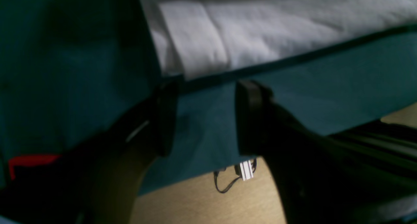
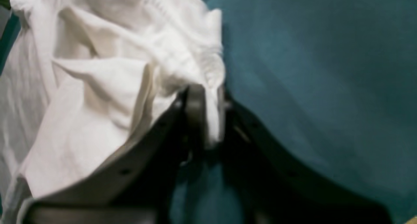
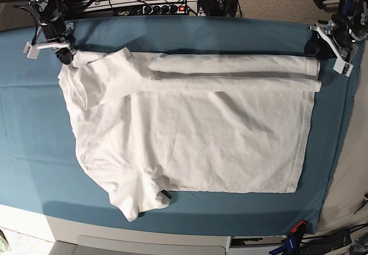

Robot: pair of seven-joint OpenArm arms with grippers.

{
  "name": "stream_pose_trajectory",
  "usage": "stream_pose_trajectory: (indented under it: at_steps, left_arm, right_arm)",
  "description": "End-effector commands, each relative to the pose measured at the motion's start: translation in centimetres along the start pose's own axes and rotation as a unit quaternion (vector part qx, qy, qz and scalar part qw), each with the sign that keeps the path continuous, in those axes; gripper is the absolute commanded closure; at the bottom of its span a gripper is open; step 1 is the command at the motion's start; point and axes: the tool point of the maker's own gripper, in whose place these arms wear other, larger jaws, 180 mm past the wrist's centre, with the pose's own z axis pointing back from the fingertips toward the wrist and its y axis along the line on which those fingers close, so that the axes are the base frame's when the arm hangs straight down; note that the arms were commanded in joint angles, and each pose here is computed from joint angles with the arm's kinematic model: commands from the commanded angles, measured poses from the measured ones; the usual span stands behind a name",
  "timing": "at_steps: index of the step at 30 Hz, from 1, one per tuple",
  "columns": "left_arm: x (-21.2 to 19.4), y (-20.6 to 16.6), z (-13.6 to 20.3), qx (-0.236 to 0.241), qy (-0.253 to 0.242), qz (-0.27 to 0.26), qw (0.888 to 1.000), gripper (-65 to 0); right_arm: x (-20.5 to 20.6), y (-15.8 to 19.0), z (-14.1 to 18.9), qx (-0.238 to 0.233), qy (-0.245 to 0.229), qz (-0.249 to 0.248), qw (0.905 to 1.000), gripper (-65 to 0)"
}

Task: Fold the T-shirt properly
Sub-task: 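Regrasp the folded shirt edge with the right gripper, then pull the folded edge with both grippers to straighten it, then release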

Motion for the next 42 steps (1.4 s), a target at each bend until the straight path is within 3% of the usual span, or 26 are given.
stream_pose_trajectory:
  at_steps: [1, 10, 21, 28, 31, 35, 42]
  left_arm:
    - [1.2, 0.2, 0.4, 0.0, -0.014, -0.002, 1.0, -29.7]
    - [3.9, 0.9, -0.4, 0.001, -0.04, 0.034, 0.999, -29.6]
    - [-0.7, 2.9, -1.6, -0.048, -0.011, 0.16, 0.986, -29.6]
    - [-0.4, 2.3, -1.5, -0.069, -0.018, 0.159, 0.985, -29.5]
    - [-0.5, 2.2, -1.5, -0.069, -0.013, 0.159, 0.985, -22.0]
    - [-0.5, 2.2, -1.5, -0.07, -0.012, 0.158, 0.985, 0.0]
    - [-0.3, 2.0, -1.4, -0.072, -0.013, 0.151, 0.986, 0.0]
  right_arm:
    - [0.6, 0.3, 0.1, 0.004, -0.005, 0.015, 0.9999, 0.0]
    - [0.6, 0.3, 0.1, 0.003, -0.004, 0.017, 0.9998, 0.0]
    - [0.6, 0.3, 0.1, 0.004, -0.005, 0.017, 0.9998, 0.0]
    - [0.6, 0.3, 0.1, 0.004, -0.005, 0.017, 0.9998, 0.0]
    - [0.6, 0.3, 0.1, 0.004, -0.004, 0.017, 0.9998, 0.0]
    - [0.6, 0.4, 0.1, 0.004, -0.005, 0.017, 0.9998, 0.0]
    - [0.4, 0.4, 0.2, 0.009, 0.0, 0.024, 0.9997, 0.0]
